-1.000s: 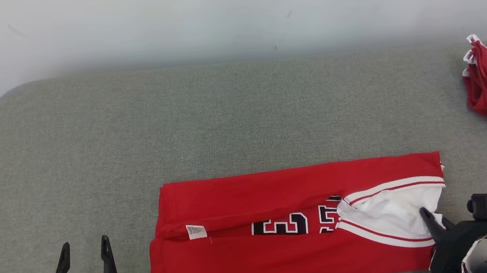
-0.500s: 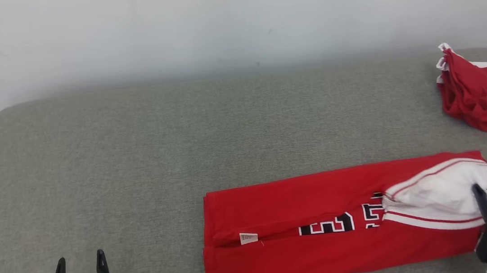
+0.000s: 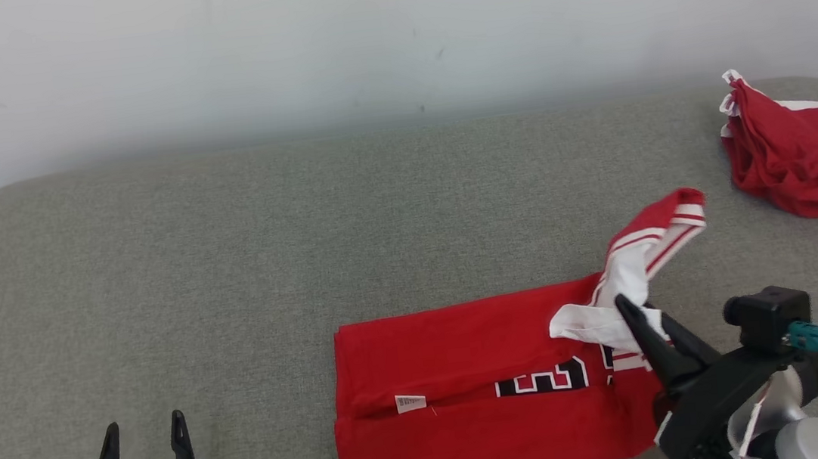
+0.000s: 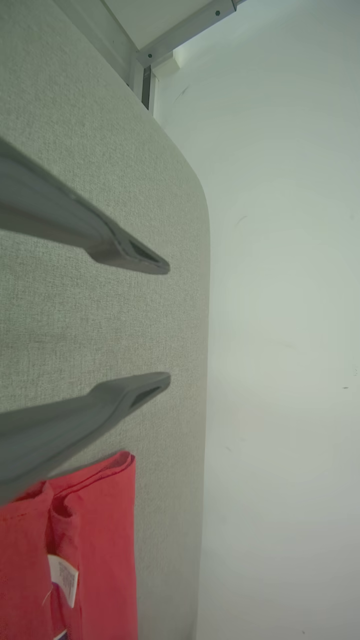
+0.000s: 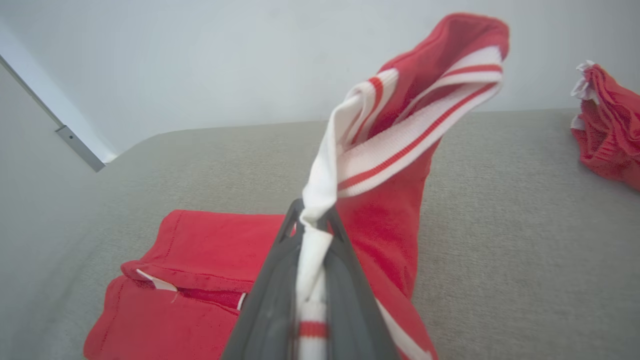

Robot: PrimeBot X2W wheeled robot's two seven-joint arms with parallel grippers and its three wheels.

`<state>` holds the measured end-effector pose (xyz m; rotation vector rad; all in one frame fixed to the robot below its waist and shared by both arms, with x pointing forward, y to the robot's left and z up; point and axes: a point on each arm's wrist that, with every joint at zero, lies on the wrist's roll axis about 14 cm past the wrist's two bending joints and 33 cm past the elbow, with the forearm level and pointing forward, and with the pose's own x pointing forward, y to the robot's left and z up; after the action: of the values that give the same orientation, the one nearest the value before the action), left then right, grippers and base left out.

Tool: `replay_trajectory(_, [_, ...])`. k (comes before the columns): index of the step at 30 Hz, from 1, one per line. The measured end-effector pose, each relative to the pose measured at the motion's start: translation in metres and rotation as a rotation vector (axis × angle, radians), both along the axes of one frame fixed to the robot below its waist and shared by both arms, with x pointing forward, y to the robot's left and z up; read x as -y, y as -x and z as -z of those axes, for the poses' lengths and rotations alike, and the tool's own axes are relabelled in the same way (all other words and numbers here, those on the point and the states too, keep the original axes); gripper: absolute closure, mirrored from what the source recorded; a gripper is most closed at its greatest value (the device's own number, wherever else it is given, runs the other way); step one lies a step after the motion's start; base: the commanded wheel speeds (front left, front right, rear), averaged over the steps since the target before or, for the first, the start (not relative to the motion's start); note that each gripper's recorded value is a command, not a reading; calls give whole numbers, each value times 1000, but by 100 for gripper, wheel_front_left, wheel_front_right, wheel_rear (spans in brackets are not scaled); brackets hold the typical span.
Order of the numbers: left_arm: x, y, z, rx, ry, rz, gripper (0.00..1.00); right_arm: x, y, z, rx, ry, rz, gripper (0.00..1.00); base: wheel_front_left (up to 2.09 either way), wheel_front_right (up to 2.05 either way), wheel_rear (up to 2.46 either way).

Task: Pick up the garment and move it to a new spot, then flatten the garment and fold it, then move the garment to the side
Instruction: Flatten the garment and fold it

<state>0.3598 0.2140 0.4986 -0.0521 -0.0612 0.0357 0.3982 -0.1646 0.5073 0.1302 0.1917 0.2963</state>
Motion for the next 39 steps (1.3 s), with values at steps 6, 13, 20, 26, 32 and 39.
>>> replay_trajectory(6, [-5,4,-2,6,1,-17,0,-61,4,-1,-19,-70,-131,100,0,0,0])
replay_trajectory(13, [-13,11,-2,3,4,-47,0,-116,4,16,-86,-131,-232,100,0,0,0])
replay_trajectory(20, [-21,18,1,-6,7,-74,0,-161,2,26,-116,-160,-319,100,0,0,0])
replay_trajectory(26, [-23,18,2,-13,7,-81,0,-186,7,38,-156,-171,-369,100,0,0,0])
replay_trajectory(32, [-22,15,2,-12,13,-78,0,-198,9,47,-181,-181,-385,100,0,0,0])
replay_trajectory(39, [-20,12,2,-11,18,-69,0,-201,8,54,-188,-178,-380,16,0,0,0])
